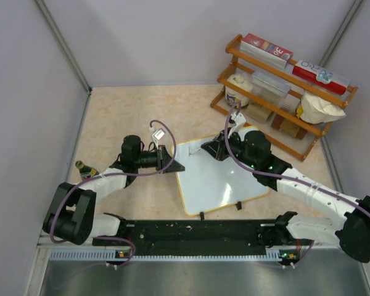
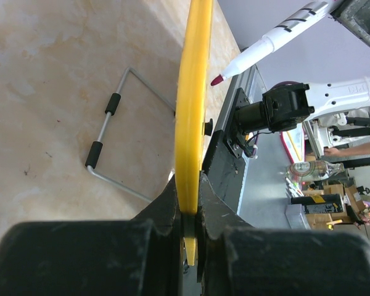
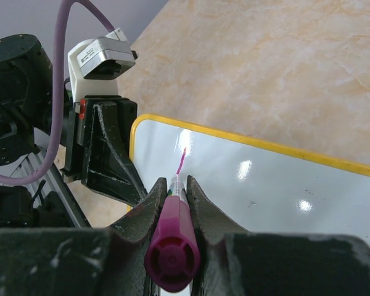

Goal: Write a sentence on the whiteboard

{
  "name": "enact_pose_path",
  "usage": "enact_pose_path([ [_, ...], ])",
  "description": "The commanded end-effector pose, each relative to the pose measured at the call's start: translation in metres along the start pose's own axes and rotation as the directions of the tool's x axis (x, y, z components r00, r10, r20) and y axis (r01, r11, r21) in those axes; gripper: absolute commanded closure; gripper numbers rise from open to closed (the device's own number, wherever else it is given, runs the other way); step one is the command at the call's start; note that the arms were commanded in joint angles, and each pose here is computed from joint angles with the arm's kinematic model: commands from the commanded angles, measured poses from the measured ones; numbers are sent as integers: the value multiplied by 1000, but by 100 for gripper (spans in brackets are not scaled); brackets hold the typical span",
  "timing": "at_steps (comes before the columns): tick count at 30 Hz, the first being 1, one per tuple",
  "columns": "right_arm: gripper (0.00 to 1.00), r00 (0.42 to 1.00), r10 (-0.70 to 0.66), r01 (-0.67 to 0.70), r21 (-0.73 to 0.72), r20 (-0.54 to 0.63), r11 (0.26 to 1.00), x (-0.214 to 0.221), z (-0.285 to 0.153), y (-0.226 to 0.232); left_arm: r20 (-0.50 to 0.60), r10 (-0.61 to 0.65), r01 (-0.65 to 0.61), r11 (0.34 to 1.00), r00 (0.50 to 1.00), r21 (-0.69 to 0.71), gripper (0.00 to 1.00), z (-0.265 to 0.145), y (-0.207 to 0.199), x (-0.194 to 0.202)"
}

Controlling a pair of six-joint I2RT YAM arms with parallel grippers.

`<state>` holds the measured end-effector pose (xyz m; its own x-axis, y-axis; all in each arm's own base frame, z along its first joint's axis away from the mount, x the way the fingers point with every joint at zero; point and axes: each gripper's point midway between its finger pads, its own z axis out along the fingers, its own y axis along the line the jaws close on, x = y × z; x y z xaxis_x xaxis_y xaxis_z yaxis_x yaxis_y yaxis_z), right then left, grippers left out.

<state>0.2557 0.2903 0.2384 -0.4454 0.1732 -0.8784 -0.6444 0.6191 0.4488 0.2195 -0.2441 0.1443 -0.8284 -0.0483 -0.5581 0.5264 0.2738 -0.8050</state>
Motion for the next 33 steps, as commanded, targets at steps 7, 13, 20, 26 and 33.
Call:
enact_pose_path([
  [7, 100, 995, 4, 0, -35, 99, 999, -38, 8, 18, -5, 23, -23, 999, 1000, -40, 100, 1, 14, 9],
  [13, 100, 994, 8, -6, -26, 105, 1000, -40, 9, 17, -7, 24, -24, 999, 1000, -39, 100, 1, 15, 10],
  [20, 100, 997, 0, -1, 6, 75, 1000, -32, 11, 9, -6, 23, -24, 999, 1000, -39, 100, 1, 15, 9],
  [26, 100, 998, -16, 14, 32, 55, 999, -26, 9, 3, -8, 23, -24, 999, 1000, -36, 100, 1, 14, 9],
  [33, 100, 999, -23, 22, 53, 30, 998, -17, 7, -3, -11, 22, -23, 999, 1000, -37, 100, 1, 15, 9],
])
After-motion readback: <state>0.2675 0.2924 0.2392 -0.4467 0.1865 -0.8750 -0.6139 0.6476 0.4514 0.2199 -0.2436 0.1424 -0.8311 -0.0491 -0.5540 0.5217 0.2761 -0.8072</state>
